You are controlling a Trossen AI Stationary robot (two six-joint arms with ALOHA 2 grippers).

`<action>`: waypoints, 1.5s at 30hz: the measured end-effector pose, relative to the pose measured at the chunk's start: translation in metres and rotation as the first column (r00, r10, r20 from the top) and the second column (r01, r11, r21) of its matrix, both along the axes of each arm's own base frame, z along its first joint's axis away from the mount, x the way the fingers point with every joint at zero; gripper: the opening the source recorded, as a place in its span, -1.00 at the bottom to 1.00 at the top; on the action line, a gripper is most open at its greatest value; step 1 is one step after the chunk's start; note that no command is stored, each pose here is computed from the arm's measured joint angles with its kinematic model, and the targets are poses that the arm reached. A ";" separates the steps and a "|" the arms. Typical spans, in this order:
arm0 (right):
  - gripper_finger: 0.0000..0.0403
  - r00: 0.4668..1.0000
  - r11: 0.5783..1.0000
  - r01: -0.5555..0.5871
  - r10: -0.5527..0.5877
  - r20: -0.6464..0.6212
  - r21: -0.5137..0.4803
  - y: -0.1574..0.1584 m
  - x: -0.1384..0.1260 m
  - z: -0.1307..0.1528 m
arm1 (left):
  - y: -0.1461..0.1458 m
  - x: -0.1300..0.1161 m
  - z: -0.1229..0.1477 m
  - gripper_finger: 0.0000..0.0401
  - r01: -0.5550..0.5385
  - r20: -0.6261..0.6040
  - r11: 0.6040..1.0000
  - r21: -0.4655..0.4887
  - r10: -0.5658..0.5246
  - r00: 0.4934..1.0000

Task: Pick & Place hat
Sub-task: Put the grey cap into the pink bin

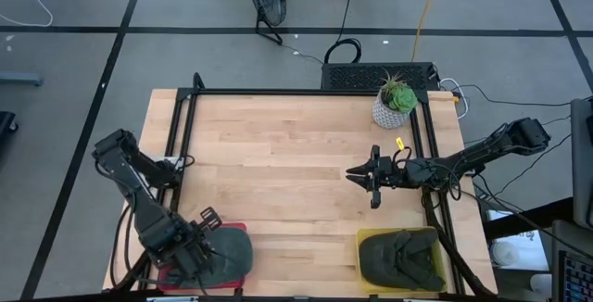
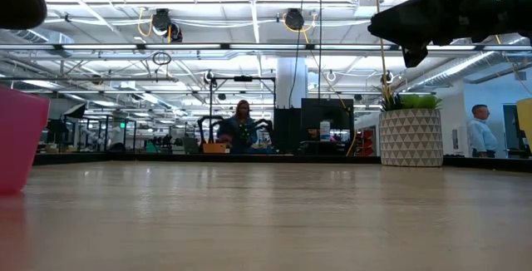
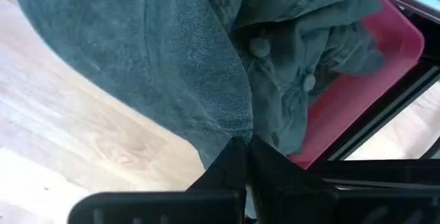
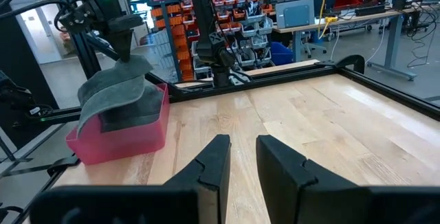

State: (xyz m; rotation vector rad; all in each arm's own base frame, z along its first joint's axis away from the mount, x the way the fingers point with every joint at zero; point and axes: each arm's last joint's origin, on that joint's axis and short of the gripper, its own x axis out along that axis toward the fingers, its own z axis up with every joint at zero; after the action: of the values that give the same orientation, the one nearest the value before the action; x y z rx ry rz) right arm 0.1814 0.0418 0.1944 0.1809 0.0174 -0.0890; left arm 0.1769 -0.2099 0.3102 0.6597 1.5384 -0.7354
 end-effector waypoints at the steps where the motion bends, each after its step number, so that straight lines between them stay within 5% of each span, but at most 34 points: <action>1: -0.71 1.000 1.000 0.000 0.000 0.000 0.000 0.000 0.000 0.000 | -0.001 0.000 0.000 -0.97 0.006 0.004 1.000 -0.005 -0.006 1.000; 8: -0.71 1.000 1.000 0.000 0.000 0.008 0.003 0.000 0.000 0.001 | -0.009 0.010 -0.015 -0.90 0.031 0.108 0.997 -0.072 -0.023 0.994; 16: -0.71 1.000 1.000 0.000 0.000 0.007 0.002 0.000 0.000 0.001 | -0.003 0.005 -0.042 -0.97 0.024 0.031 1.000 -0.006 -0.023 0.999; 22: -0.71 1.000 1.000 0.001 -0.001 0.007 0.002 0.000 0.000 0.001 | 0.006 -0.006 -0.038 -0.92 0.042 -0.083 0.995 0.094 -0.034 0.996; 40: -0.71 1.000 1.000 0.001 -0.001 0.007 0.002 0.000 0.000 0.001 | 0.001 -0.008 -0.051 -0.97 0.069 -0.070 0.997 0.024 -0.067 0.995; 45: -0.71 1.000 1.000 0.001 -0.001 0.007 0.002 0.000 0.000 0.001 | 0.003 -0.014 -0.054 -0.74 0.075 -0.107 0.996 0.054 -0.069 0.992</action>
State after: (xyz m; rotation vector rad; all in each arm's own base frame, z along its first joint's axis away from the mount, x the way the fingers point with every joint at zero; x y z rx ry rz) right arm 0.1814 0.0418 0.1951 0.1835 0.0108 -0.0897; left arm 0.1633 -0.2073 0.2564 0.7323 1.6448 -0.7927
